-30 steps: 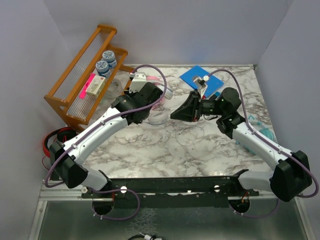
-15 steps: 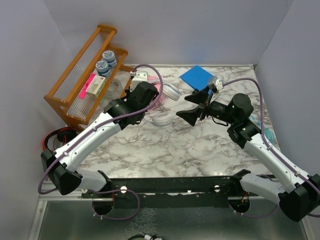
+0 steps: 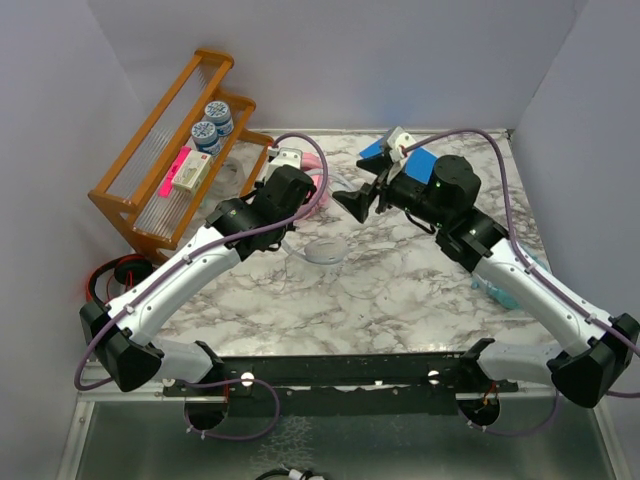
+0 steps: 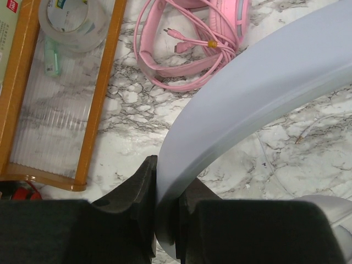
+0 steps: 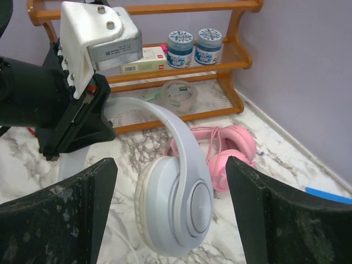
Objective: Wrap the headphones
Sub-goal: Wrap the headphones cable around the headphones.
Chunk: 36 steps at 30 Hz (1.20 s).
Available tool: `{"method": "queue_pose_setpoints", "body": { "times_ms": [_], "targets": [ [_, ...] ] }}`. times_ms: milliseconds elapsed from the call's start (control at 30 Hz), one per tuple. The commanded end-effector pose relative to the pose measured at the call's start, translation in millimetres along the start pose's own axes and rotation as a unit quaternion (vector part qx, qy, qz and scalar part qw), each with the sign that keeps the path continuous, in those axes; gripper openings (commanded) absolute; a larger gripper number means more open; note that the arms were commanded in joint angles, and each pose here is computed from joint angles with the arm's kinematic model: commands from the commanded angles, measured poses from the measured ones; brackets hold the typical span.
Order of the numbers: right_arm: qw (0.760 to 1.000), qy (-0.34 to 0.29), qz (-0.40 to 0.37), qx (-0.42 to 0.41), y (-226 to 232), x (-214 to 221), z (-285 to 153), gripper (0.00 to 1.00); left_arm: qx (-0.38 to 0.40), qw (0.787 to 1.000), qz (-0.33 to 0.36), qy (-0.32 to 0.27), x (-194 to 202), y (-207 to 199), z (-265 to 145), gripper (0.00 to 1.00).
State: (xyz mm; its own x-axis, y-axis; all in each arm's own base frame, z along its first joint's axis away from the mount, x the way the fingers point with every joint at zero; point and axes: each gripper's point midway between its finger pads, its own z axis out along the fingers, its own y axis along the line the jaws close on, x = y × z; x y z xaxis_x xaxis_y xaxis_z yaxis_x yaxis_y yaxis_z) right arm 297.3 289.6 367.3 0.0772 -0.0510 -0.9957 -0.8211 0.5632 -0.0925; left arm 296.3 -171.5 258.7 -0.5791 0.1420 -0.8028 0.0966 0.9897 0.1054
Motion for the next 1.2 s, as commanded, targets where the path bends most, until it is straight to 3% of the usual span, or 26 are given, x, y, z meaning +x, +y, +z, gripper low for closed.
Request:
{"method": "queue_pose_setpoints", "body": {
  "times_ms": [0,433,633,767,967,1167],
  "targets": [
    [0.997,0.045,-0.037,0.041,-12,8,11,0.85,0.021,1.000,-0.004,-0.011,-8,-8,-3,0.00],
    [0.987,0.113,-0.089,0.068,-3,24,49,0.66,0.039,0.999,0.016,-0.016,-10,-11,-9,0.00],
    [0.982,0.137,-0.093,0.092,-7,38,46,0.35,0.010,1.000,0.004,-0.024,-14,-1,-11,0.00],
    [0.977,0.154,-0.087,0.119,-14,49,35,0.23,-0.023,0.999,-0.011,-0.038,-20,10,-12,0.00],
    [0.965,0.181,-0.076,0.175,-28,63,12,0.15,-0.096,0.990,-0.071,-0.073,-33,41,-22,0.00],
    [0.959,0.196,-0.049,0.199,-30,78,1,0.14,-0.122,0.977,-0.136,-0.106,-45,60,-33,0.00]
  ]
}}
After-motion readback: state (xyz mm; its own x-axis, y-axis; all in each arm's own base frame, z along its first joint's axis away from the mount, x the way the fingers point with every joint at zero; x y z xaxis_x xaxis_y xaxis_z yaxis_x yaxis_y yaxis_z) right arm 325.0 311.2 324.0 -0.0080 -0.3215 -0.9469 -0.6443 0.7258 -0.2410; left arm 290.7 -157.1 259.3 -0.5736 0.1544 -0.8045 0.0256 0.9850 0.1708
